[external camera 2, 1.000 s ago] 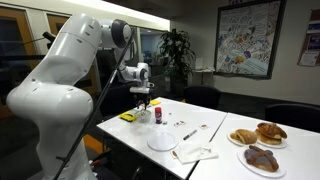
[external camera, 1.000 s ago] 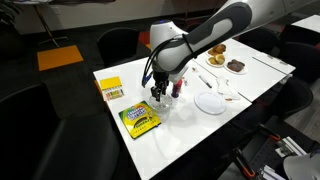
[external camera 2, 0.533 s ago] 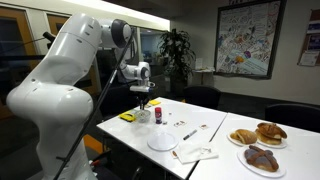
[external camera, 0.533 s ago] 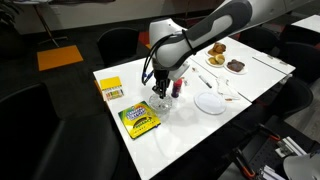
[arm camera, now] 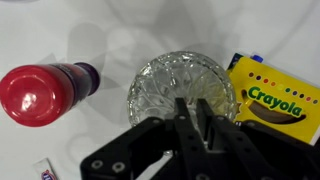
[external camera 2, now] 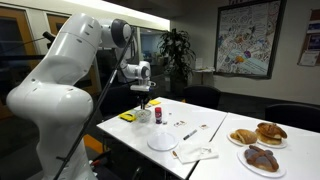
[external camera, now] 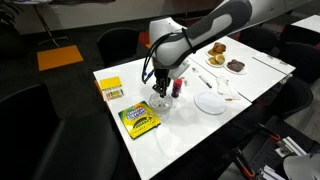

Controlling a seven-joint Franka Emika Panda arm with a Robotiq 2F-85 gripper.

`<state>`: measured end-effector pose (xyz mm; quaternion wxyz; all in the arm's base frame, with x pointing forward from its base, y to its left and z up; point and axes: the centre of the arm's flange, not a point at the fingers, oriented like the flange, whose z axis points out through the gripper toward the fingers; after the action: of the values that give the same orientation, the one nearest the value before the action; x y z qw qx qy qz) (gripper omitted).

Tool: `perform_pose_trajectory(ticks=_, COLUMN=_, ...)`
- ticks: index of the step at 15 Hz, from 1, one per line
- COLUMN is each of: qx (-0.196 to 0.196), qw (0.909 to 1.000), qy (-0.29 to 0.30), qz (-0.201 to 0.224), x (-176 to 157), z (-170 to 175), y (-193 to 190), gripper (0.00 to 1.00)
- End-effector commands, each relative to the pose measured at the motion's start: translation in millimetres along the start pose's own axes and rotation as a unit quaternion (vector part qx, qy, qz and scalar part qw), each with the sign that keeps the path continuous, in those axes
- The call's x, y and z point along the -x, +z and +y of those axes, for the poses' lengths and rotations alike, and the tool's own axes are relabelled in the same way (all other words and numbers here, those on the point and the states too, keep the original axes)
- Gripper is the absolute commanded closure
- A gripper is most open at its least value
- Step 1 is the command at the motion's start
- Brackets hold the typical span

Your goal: Remove the lid from the bowl

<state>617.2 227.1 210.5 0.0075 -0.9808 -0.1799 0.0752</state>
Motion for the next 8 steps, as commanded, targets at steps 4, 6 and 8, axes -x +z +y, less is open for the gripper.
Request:
perform_pose_trajectory(ticks=4, qx=0.009, qw=0.999, qy=0.043, qz=0.011, x=-2.5, z=39.6, y=-31.5, gripper=0.96)
perform_pose_trajectory(ticks=6, qx=0.016, qw=0.9984, qy=0.05, qz=0.019, x=-8.3, z=51.5, y=-36.9, gripper=0.96)
perform_pose_trajectory(ticks=8, qx=0.024, qw=0.9979, qy=0.052, qz=0.028, x=-16.1, z=60.4, y=-41.2, gripper=0.96)
